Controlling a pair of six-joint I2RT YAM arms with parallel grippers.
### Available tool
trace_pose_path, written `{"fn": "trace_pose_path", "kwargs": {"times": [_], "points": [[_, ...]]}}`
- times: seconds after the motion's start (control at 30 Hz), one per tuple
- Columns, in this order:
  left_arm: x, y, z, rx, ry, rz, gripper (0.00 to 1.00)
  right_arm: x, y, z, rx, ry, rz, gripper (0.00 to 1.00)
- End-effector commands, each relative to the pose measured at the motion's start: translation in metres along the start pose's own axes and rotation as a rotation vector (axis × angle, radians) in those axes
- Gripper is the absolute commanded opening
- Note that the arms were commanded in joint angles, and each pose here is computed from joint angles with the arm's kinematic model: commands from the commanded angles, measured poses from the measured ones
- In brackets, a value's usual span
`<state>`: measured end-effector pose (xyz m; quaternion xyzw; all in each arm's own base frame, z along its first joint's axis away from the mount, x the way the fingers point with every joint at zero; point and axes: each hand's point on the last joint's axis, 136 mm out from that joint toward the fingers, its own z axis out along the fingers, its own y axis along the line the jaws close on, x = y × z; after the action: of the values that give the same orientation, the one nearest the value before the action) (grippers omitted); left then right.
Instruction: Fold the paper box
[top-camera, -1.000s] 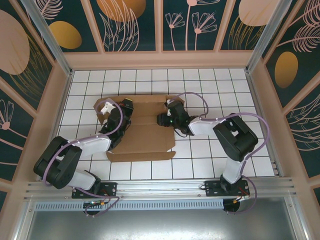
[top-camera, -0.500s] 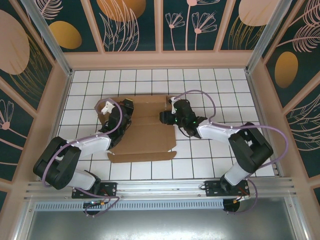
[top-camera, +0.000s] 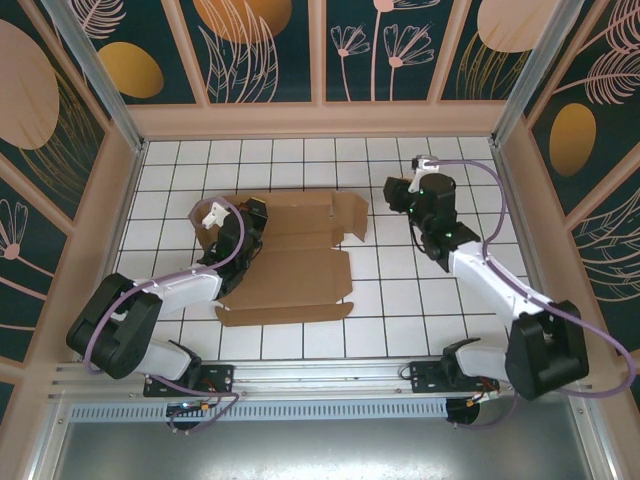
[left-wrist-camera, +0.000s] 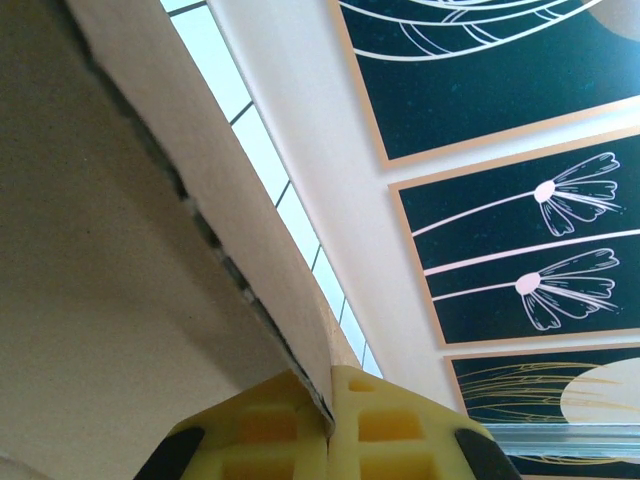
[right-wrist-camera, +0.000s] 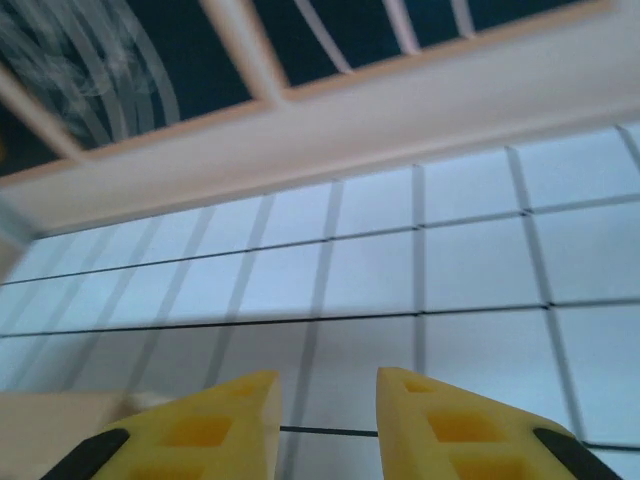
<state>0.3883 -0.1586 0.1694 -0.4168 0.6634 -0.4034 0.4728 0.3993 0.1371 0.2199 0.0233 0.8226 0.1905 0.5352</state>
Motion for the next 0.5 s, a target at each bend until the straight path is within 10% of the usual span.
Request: {"fn": "trace_pose_path", "kwargs": {"times": [0.0,0.47], "points": [[0.002,0.002,0.001,-0.003,-0.002,0.034,0.0,0.056,-0.02,0.026,0.02,0.143,-0.113,0.36],[0.007,-0.005,0.004,0.015,0.022,0.033,0.0,0.117,0.064,0.032,-0.492,0.227,-0.554,0.37]]}}
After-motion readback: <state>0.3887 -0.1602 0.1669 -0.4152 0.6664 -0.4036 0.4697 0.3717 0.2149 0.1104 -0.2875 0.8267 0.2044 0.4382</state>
